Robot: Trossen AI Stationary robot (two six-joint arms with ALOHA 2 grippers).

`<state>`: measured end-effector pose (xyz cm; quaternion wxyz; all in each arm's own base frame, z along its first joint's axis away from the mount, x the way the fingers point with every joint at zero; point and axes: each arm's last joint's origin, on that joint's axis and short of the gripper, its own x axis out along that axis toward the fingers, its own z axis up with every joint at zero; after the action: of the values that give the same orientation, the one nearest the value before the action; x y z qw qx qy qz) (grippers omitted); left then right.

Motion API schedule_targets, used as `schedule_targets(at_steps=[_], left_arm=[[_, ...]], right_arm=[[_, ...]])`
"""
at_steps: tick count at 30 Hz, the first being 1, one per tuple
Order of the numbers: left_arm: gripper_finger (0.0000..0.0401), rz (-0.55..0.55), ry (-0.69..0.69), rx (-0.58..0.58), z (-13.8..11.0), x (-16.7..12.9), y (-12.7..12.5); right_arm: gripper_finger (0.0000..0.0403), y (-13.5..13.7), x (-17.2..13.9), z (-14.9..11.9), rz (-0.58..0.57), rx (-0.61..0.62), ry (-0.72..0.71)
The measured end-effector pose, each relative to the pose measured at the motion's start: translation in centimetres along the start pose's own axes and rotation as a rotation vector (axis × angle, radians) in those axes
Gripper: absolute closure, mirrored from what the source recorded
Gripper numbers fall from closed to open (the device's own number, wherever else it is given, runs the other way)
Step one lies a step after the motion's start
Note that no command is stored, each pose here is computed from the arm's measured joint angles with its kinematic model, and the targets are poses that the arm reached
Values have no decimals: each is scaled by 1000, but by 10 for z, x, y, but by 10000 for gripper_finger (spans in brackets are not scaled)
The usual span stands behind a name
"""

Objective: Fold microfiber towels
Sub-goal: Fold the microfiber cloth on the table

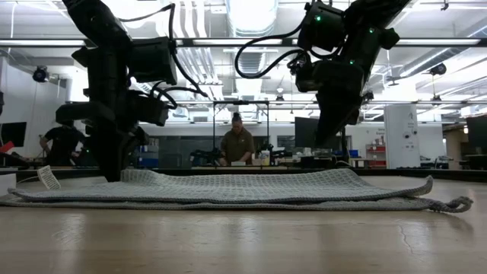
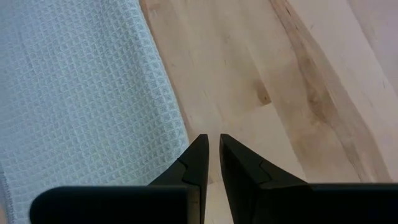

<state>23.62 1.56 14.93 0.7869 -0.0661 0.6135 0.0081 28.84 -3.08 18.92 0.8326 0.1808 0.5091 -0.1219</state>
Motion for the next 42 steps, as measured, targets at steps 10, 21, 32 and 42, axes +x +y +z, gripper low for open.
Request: schedule_targets(at_steps=[10,21,32,42], left_arm=[[388,0,0,-6,0,0,0],[387,1,0,-15,0,0,0],[387,1,-1,-17,0,0,0],[387,1,-1,-16,0,0,0]], right_arm=[[364,0,0,0,14,-17,5],[364,1,0,0,18,65,7],[364,1,0,0,22,52,5],[364,1,0,0,26,47,4]])
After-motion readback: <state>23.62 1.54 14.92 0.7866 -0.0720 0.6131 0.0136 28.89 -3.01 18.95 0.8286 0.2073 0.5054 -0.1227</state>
